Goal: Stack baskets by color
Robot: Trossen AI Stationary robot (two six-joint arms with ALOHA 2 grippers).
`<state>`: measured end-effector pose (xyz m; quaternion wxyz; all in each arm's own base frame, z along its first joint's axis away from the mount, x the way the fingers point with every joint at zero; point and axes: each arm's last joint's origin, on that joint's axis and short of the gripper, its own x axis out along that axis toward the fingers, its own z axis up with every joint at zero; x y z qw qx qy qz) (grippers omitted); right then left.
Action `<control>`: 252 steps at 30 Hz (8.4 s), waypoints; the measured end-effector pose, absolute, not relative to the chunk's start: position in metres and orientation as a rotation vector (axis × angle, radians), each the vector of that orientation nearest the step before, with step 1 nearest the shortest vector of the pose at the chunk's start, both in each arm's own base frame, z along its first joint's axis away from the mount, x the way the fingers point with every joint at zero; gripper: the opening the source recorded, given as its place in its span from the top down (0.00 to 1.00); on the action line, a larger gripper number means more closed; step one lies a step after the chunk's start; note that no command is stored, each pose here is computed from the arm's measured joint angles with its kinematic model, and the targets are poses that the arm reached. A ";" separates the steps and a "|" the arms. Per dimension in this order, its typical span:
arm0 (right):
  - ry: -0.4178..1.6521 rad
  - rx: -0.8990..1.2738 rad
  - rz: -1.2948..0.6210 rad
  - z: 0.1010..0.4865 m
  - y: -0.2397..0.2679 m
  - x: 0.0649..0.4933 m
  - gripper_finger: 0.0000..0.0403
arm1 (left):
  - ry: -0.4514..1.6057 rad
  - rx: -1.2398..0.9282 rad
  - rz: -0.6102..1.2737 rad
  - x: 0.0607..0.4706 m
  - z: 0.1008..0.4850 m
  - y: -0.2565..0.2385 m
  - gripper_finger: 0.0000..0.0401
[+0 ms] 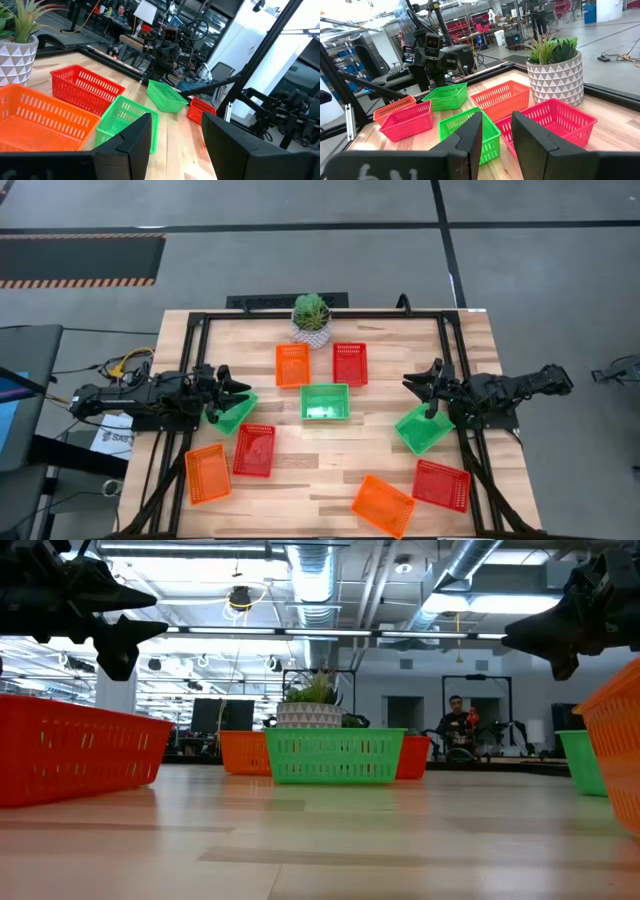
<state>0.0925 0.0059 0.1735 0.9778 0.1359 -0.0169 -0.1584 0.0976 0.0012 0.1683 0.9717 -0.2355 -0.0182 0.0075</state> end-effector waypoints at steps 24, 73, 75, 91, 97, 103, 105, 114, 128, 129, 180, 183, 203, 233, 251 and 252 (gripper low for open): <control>-0.034 0.274 -0.319 0.174 0.006 0.092 0.69 | -0.096 -0.700 0.110 0.097 0.170 0.004 0.60; 0.204 0.533 -0.225 0.364 0.023 0.146 0.69 | 0.577 -1.113 -0.054 0.130 0.322 -0.012 0.60; 0.276 0.507 -0.247 0.365 0.027 0.161 0.69 | 0.693 -1.094 0.011 0.138 0.319 -0.015 0.60; 0.640 0.390 -0.317 0.312 0.045 0.238 0.69 | 1.106 -0.859 0.312 0.203 0.256 -0.059 0.60; 0.680 0.381 -0.292 0.304 0.051 0.244 0.69 | 1.136 -0.823 0.479 0.220 0.237 -0.075 0.60; 0.672 0.405 -0.280 0.305 0.054 0.244 0.69 | 1.224 -0.674 0.575 0.242 0.231 -0.095 0.75; 0.665 0.425 -0.284 0.307 0.054 0.243 0.69 | 1.271 -0.619 0.587 0.248 0.228 -0.101 0.84; 0.630 0.520 -0.305 0.308 0.055 0.245 0.69 | 1.369 -0.555 0.657 0.260 0.202 -0.120 0.99; 0.597 0.570 -0.242 0.312 0.073 0.243 0.69 | 1.229 -0.656 0.520 0.303 0.172 -0.125 1.00; 0.599 0.568 -0.235 0.312 0.074 0.243 0.69 | 1.205 -0.670 0.508 0.307 0.173 -0.123 1.00; 0.824 0.982 -0.404 0.192 0.137 0.390 0.73 | 0.629 -0.727 0.348 0.168 0.395 -0.069 1.00; 0.871 0.991 -0.435 0.186 0.137 0.397 0.62 | 0.657 -0.701 0.332 0.168 0.393 -0.070 1.00; 0.825 1.117 -0.605 0.174 0.120 0.407 0.52 | 0.641 -0.656 0.345 0.168 0.393 -0.069 1.00; 0.773 1.127 -0.640 0.175 0.114 0.409 0.63 | 0.635 -0.621 0.346 0.168 0.393 -0.069 1.00; 0.759 1.155 -0.604 0.151 0.117 0.422 0.65 | 0.628 -0.634 0.350 0.169 0.394 -0.069 1.00; 0.771 1.161 -0.602 0.149 0.118 0.422 0.65 | 0.628 -0.634 0.350 0.169 0.393 -0.069 1.00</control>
